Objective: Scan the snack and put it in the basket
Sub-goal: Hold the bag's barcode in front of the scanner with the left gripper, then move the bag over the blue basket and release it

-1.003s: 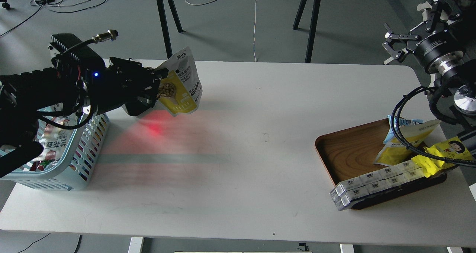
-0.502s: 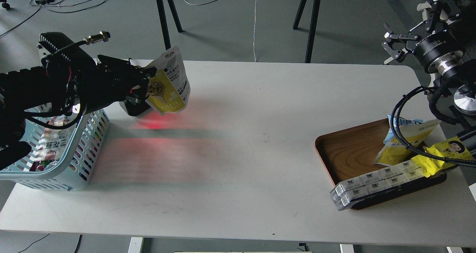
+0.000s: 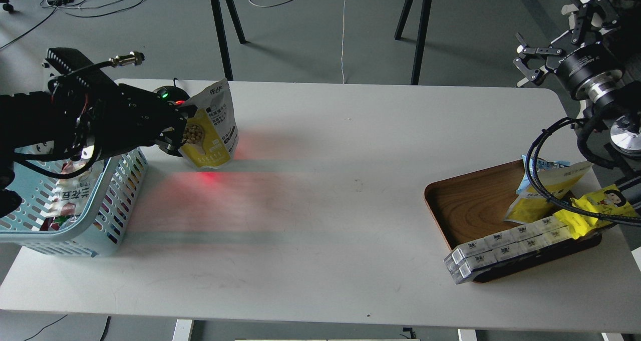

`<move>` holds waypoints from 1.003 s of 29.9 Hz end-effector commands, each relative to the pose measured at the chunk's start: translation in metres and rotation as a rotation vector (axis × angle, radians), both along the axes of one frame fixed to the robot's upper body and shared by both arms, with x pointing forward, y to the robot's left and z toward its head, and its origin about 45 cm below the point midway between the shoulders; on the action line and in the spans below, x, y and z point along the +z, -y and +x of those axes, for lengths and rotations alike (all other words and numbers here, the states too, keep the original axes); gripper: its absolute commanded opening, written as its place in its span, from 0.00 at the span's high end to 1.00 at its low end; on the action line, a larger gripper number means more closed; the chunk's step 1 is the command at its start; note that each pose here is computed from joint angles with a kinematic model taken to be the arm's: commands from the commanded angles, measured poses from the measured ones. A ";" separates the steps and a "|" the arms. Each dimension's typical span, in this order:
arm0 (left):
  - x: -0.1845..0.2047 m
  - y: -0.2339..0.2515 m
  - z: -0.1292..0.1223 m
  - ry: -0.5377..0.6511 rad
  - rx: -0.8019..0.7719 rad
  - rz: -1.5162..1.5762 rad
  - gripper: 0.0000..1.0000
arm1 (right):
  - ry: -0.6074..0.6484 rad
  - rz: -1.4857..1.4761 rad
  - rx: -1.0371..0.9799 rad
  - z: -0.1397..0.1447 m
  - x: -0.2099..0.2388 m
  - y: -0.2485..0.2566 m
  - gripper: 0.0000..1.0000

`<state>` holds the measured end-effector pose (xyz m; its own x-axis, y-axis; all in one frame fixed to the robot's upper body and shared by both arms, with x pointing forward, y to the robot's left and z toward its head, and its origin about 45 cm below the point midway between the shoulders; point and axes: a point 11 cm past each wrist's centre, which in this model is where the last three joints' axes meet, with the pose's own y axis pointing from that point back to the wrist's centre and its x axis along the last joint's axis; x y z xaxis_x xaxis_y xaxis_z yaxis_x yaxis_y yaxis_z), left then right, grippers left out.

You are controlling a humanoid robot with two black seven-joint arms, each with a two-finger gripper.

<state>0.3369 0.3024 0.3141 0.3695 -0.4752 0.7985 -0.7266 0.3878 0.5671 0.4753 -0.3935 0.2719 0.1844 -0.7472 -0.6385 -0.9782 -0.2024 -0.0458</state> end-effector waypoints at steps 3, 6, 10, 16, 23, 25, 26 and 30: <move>0.010 0.003 0.004 0.018 -0.006 0.010 1.00 | 0.001 0.000 0.002 0.000 0.000 -0.001 0.01; 0.015 0.004 0.006 0.014 -0.006 0.026 1.00 | -0.002 0.002 0.000 0.000 -0.001 0.000 0.01; 0.019 0.007 0.008 0.015 -0.012 0.047 1.00 | 0.001 0.002 0.000 0.000 -0.001 0.000 0.01; 0.030 0.011 0.012 0.046 -0.023 0.045 1.00 | 0.002 0.002 0.001 0.000 0.000 -0.001 0.01; 0.094 -0.001 0.022 0.177 -0.030 0.070 1.00 | 0.003 0.002 0.002 0.000 0.000 -0.001 0.01; 0.108 -0.012 0.022 0.196 -0.020 0.081 1.00 | 0.003 0.004 0.004 0.001 0.000 -0.002 0.01; 0.113 -0.019 0.022 0.200 -0.009 0.088 1.00 | 0.001 0.006 0.007 0.001 0.000 -0.004 0.01; 0.136 -0.060 0.014 0.209 0.063 0.125 1.00 | 0.003 0.008 0.013 0.002 0.000 -0.007 0.01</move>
